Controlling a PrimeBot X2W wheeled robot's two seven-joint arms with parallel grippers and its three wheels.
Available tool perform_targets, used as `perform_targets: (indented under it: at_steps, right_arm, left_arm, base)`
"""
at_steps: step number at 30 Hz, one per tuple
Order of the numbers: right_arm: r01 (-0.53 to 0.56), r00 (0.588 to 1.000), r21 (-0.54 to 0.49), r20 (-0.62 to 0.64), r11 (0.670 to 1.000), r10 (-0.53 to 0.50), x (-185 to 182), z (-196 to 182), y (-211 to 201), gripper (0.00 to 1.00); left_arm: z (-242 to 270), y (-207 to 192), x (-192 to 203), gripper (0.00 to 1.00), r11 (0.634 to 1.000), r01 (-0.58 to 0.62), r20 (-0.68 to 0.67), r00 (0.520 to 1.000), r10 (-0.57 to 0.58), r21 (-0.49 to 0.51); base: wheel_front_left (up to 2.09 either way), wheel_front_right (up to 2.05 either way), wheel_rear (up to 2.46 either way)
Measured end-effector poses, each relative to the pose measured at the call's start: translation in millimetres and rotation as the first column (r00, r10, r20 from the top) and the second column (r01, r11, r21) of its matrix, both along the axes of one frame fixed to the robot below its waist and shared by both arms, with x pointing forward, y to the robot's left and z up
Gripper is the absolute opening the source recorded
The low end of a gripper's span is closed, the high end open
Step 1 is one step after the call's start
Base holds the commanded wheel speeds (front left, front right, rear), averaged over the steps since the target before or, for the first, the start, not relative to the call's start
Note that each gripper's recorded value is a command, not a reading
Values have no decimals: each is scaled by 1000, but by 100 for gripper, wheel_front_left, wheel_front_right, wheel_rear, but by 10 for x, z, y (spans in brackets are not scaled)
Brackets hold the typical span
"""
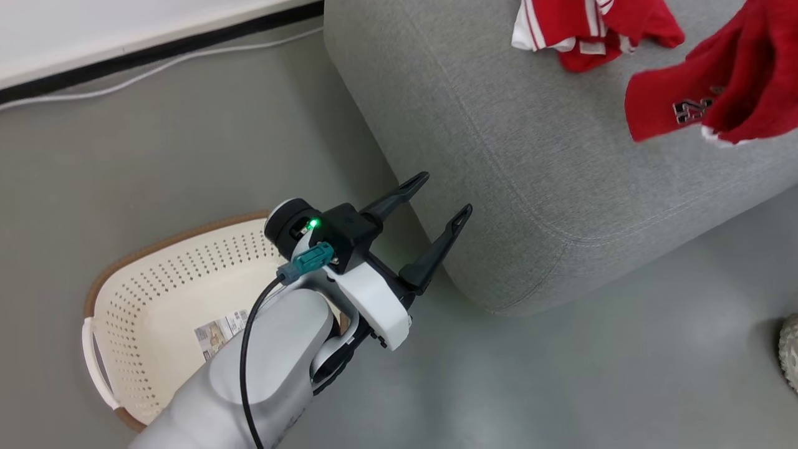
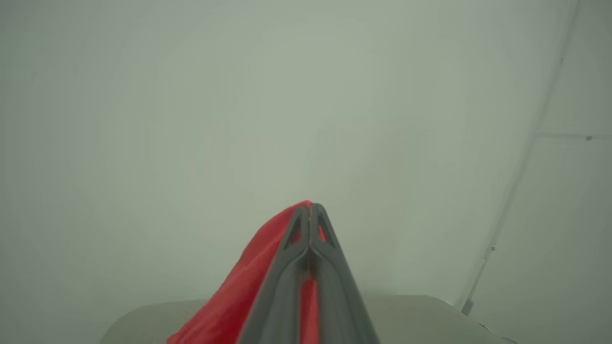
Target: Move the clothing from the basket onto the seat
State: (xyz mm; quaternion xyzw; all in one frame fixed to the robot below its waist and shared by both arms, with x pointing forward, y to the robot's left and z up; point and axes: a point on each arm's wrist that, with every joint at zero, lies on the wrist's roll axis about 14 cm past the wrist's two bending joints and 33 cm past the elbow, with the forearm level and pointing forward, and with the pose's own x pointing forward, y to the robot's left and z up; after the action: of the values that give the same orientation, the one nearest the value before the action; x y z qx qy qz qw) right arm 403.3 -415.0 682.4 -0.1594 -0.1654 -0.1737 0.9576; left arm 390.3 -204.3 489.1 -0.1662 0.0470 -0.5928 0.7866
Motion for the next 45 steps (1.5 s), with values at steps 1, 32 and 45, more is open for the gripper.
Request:
perform_targets:
  at_steps: [1,32,45]
  right_arm:
    - [10,1000,-11,-3,1000,-10,53,9,-40,0]
    - [419,879,-215,-146,882,-454,1067,-225,-1501,0]
    - [347,910,-129,-191,929,-367,1854,-806,-1157,0]
  left_arm:
    - [-38,3,36,100,1000,-2,-3,1000,2,1]
    - [-1417,371,506,100,993,-62,-219,972,83,103]
    - [-1628,610,587,100,982,-127,-260,952,159,138]
  base:
    - [0,0,0]
    - [0,0,0]
    - [0,0,0]
